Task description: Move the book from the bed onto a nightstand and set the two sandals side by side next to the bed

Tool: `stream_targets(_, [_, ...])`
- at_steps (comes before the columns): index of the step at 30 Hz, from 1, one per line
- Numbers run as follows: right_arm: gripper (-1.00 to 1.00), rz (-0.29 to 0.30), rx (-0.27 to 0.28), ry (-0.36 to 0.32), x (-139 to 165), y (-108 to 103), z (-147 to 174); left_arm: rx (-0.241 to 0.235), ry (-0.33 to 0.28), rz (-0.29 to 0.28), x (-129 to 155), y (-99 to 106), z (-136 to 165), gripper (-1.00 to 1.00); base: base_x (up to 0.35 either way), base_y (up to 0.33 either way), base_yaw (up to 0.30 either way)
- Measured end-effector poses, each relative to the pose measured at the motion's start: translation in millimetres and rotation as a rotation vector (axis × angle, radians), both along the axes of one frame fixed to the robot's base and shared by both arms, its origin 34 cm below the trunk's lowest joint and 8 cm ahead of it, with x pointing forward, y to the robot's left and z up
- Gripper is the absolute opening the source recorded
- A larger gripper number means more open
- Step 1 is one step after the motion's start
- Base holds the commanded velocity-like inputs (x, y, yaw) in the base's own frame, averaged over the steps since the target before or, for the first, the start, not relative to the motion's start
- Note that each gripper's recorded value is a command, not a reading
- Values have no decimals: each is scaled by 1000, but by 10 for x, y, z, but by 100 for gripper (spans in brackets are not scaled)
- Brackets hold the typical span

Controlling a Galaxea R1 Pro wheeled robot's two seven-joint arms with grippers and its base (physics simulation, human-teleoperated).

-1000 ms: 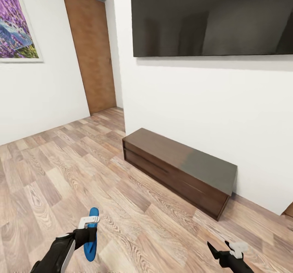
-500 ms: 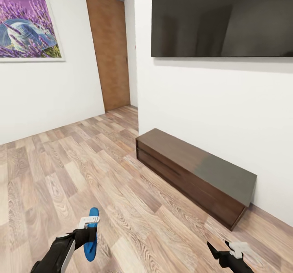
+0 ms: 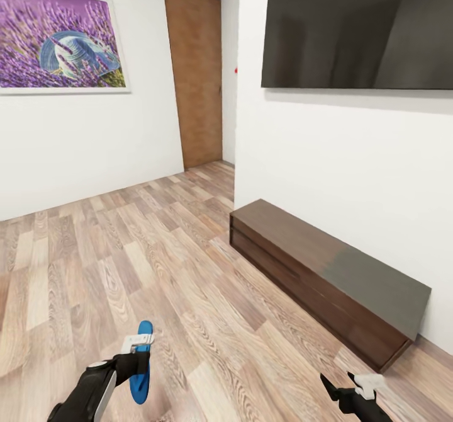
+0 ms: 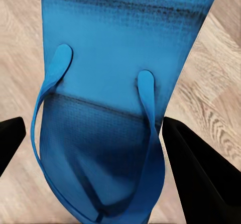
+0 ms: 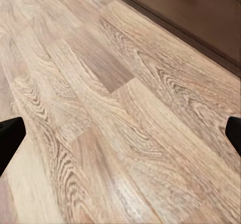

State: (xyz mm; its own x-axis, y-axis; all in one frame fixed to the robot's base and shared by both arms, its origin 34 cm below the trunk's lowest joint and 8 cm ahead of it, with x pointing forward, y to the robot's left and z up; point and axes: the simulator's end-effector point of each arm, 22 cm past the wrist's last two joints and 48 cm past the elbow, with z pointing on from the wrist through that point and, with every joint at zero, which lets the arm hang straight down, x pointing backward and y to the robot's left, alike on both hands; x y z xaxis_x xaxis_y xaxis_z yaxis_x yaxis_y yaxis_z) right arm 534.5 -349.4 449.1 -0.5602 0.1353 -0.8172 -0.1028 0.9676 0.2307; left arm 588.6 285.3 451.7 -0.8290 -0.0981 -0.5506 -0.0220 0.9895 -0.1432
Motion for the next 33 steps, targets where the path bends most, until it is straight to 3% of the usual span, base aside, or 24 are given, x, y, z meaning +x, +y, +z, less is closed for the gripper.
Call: stream_targets(33, [100, 1, 1, 33, -78, 9, -113, 2, 33, 0, -76, 1, -129, -100, 0, 0, 230])
